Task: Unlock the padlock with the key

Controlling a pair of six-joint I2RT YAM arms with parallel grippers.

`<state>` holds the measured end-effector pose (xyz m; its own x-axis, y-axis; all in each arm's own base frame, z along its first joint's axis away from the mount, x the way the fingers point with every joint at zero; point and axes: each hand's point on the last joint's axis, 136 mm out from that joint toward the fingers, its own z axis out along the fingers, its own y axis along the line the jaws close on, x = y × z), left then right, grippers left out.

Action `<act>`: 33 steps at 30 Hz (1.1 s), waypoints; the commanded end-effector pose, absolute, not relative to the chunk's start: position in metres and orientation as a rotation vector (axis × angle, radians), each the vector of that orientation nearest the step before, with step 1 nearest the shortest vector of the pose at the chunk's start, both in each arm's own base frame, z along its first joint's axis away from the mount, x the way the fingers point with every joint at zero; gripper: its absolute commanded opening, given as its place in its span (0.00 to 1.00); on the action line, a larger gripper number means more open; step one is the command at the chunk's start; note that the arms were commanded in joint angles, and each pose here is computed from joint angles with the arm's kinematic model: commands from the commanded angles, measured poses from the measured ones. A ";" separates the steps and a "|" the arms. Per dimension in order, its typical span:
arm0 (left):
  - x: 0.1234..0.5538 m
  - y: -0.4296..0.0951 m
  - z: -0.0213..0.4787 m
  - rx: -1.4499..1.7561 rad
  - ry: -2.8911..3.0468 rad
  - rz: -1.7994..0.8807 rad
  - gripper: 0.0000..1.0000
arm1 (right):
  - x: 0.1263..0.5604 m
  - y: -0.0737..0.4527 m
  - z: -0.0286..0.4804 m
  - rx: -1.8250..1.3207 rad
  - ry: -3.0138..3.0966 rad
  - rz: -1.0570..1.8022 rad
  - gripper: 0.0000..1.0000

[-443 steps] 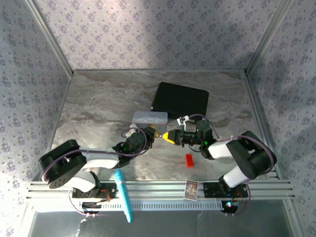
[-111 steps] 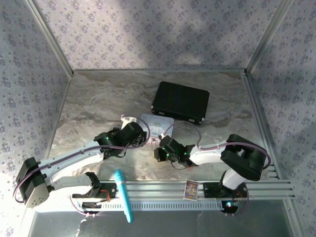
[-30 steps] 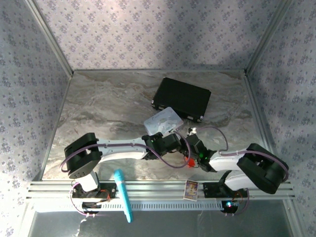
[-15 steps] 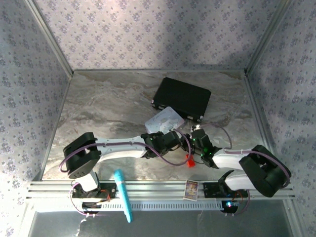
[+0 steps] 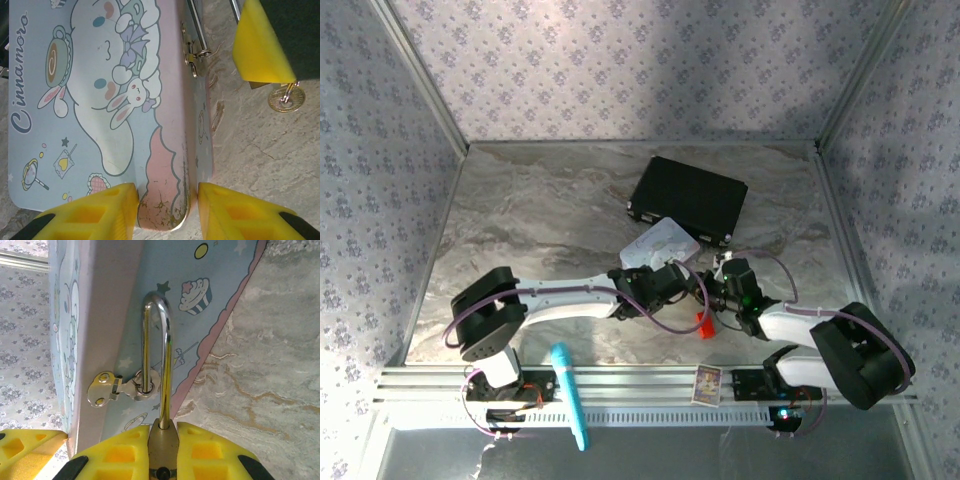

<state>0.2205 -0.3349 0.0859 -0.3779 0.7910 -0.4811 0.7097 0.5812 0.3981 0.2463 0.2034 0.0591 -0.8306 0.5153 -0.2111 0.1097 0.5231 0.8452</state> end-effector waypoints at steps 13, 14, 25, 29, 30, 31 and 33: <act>0.210 -0.285 0.039 1.297 2.334 0.349 0.37 | 0.292 0.174 0.109 0.603 2.040 1.048 0.00; 0.211 -0.285 0.040 1.293 2.335 0.346 0.37 | 0.291 0.174 0.102 0.604 2.054 1.040 0.00; 0.222 -0.296 0.059 1.268 2.303 0.314 0.39 | 0.283 0.197 0.079 0.559 2.201 1.076 0.07; 0.233 -0.317 0.091 1.256 2.233 0.270 0.44 | 0.273 0.184 0.071 0.573 2.223 1.026 0.14; 0.237 -0.321 0.097 1.253 2.221 0.264 0.44 | 0.271 0.181 0.068 0.576 2.242 1.004 0.13; 0.242 -0.325 0.104 1.247 2.205 0.266 0.46 | 0.269 0.178 0.062 0.578 2.269 0.982 0.12; 0.249 -0.334 0.114 1.247 2.174 0.270 0.47 | 0.267 0.178 0.058 0.568 2.287 0.993 0.10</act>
<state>0.2398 -0.3310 0.1004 -0.3962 0.8126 -0.4274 0.7125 0.5657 0.4151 0.2720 0.1868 0.0709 -0.7310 0.5993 -0.3264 0.1291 0.5911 0.7962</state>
